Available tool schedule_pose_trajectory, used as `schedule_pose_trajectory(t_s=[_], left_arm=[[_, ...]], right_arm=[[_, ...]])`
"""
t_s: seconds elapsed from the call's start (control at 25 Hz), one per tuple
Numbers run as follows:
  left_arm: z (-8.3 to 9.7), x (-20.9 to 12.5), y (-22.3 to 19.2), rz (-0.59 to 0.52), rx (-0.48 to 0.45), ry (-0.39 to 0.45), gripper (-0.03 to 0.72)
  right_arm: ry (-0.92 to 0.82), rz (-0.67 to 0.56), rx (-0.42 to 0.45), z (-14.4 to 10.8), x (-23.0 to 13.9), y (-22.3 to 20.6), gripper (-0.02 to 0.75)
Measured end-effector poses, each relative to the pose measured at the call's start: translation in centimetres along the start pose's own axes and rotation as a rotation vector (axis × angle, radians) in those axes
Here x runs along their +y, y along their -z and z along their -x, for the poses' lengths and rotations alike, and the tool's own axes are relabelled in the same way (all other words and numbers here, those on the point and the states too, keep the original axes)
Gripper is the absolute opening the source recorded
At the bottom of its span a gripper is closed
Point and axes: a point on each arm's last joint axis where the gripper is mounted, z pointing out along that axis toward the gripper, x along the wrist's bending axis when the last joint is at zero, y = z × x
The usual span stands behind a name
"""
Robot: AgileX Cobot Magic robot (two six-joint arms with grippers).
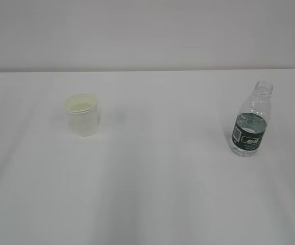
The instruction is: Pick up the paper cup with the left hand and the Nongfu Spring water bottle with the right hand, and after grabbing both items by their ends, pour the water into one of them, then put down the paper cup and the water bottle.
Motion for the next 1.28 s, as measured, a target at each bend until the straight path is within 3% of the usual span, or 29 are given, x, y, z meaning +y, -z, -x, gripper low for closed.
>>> schedule_pose_trajectory(t_s=[0.52, 1.28], left_arm=[[0.5, 0.3, 1.1, -0.012, -0.011, 0.007, 0.538], [0.4, 0.4, 1.4, -0.015, 0.01, 0.007, 0.529]], right_arm=[[-0.009, -0.121, -0.011, 0.2, -1.7, 2.7, 0.589], [-0.01, -0.301, -0.016, 0.2, -3.3, 3.1, 0.589]])
